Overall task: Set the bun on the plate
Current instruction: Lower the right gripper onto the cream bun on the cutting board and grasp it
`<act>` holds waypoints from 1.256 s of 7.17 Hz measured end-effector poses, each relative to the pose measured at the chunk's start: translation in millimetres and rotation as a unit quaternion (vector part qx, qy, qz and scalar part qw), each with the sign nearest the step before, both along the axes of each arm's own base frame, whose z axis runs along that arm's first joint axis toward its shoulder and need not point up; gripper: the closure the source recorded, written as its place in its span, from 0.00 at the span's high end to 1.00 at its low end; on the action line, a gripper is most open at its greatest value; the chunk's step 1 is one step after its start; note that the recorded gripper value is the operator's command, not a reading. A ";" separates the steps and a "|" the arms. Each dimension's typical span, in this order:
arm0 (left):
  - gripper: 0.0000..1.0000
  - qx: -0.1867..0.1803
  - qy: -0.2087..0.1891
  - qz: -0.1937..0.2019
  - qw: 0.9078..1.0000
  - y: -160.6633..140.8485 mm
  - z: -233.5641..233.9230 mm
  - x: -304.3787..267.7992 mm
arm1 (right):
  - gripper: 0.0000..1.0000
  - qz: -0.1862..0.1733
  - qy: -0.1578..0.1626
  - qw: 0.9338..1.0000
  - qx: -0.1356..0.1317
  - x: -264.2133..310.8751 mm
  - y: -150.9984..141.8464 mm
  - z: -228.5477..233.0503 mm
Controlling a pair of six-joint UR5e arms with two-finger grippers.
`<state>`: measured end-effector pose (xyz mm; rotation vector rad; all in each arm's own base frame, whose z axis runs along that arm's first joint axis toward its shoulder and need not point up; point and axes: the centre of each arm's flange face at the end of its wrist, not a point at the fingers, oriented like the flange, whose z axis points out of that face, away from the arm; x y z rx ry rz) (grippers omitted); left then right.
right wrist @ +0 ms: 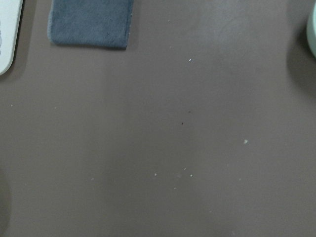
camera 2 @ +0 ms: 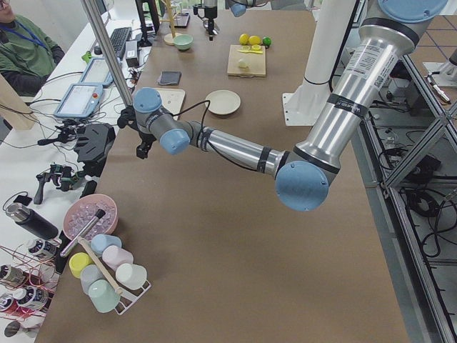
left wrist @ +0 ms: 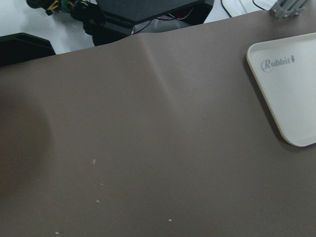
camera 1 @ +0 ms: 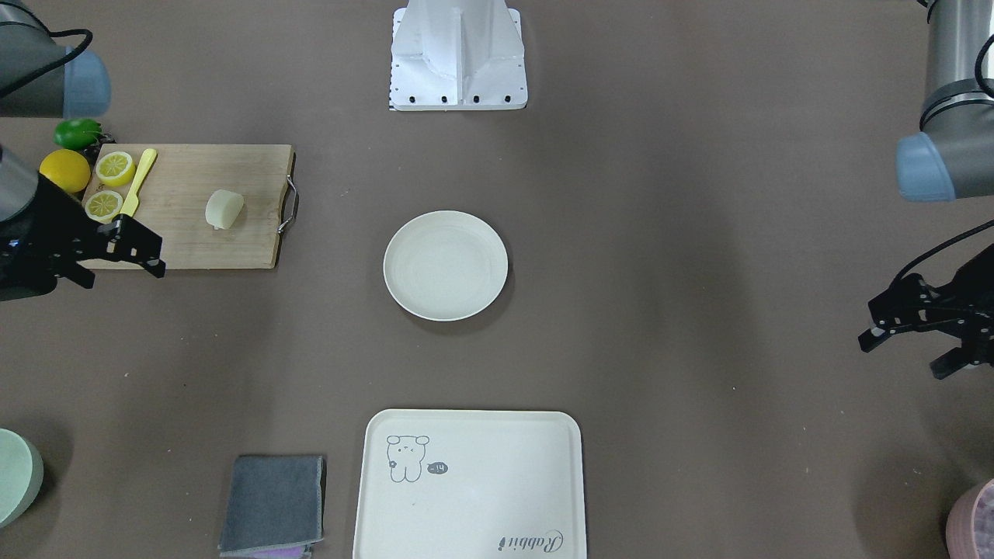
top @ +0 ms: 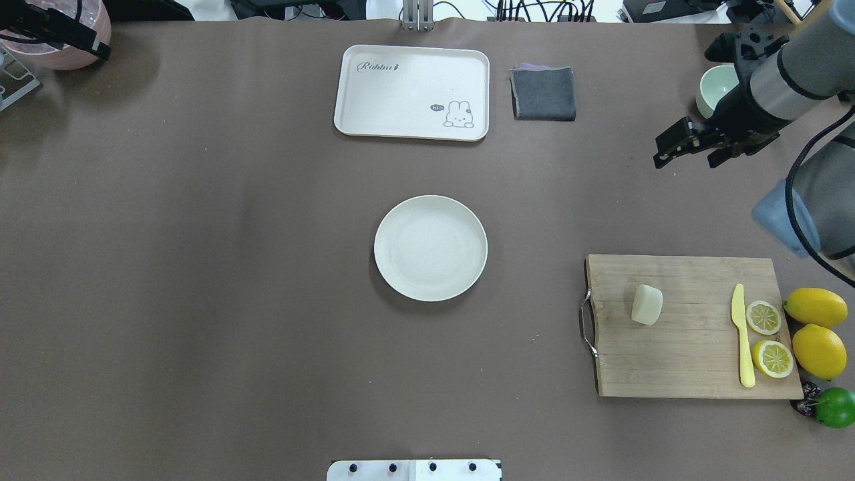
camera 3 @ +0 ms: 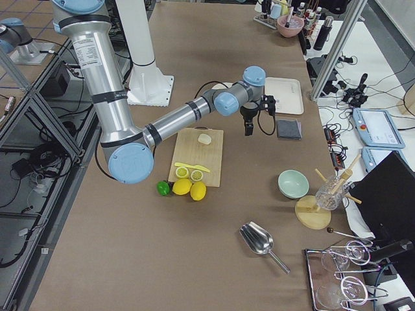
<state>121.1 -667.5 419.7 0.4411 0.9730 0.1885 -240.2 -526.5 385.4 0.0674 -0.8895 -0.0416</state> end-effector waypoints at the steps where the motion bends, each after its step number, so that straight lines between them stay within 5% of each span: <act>1: 0.98 0.000 0.003 -0.003 1.000 0.3 3.9 -14.5 | 1.00 0.001 0.004 1.000 -0.015 -16.8 25.7 -0.1; 5: 0.98 0.005 0.006 -0.019 1.000 13.0 14.5 -53.7 | 1.00 0.037 0.056 0.995 -0.075 -99.9 111.7 9.0; 9: 0.98 0.005 0.001 -0.028 1.000 14.1 18.5 -64.9 | 1.00 0.038 0.105 0.990 -0.087 -110.4 149.6 50.6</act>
